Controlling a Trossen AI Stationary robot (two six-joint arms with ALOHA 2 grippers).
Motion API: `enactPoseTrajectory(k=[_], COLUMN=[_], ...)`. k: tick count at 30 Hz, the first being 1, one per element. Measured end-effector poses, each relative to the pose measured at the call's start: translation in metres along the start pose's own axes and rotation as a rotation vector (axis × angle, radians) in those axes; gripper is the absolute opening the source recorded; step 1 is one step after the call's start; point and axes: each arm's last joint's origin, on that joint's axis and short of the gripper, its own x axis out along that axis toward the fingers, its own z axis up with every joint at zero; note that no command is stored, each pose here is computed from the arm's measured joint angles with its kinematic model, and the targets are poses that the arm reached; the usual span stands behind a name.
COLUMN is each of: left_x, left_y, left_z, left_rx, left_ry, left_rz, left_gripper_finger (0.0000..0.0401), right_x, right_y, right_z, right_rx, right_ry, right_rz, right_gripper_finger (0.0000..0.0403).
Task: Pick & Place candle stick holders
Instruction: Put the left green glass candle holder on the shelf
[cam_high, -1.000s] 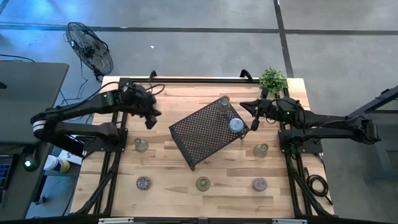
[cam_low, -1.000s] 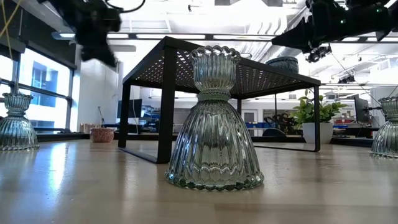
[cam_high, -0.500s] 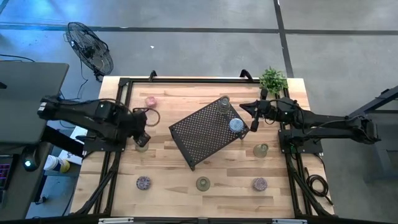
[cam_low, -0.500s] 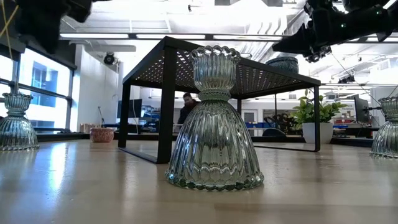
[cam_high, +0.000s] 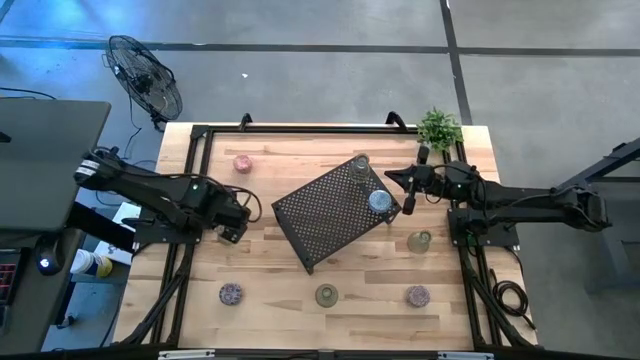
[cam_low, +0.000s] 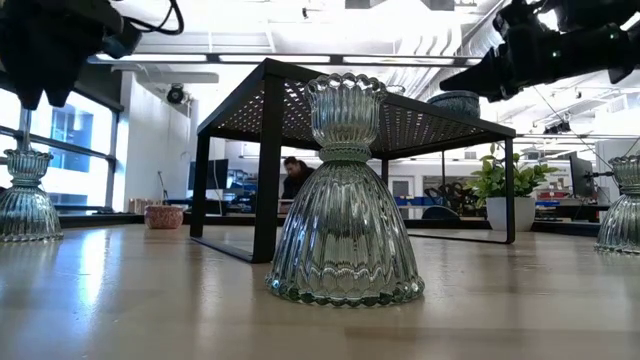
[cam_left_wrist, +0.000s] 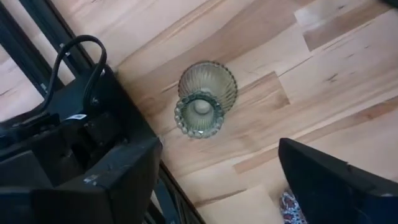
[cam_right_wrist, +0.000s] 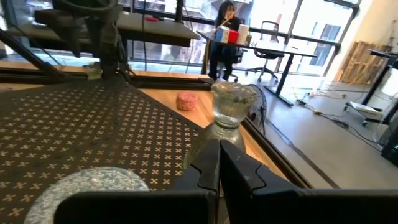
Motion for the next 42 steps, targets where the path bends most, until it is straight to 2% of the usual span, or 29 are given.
enactPoseTrajectory(k=[5,14,22,31,38,42], left_x=[0.004,0.039,0.058,0.071,0.072,0.071], left_y=[0.002,0.005,0.01,0.003,0.003,0.004], left_z=[0.001,-0.004,-0.006,-0.006,-0.006,-0.007], left_rx=[-0.01,-0.004,-0.02,-0.002,0.011,0.028], left_ry=[-0.046,0.003,-0.002,-0.016,0.004,0.02], left_rz=[0.002,-0.005,0.043,-0.04,-0.042,-0.042], left_gripper_finger=[0.0329,0.0325,0.0321,0.0248,0.0178,0.0166], right_x=[0.0,0.0,0.0,0.0,0.0,0.0], right_y=[0.001,0.001,0.001,0.001,0.001,0.001], right_z=[0.0,0.0,0.0,0.0,0.0,0.0], right_rx=[0.0,0.0,0.0,0.0,0.0,0.0], right_ry=[-0.003,-0.003,-0.003,-0.003,-0.003,-0.003], right_rz=[0.018,0.018,0.018,0.018,0.018,0.018], right_gripper_finger=[0.0001,0.0001,0.0001,0.0002,0.0002,0.0001])
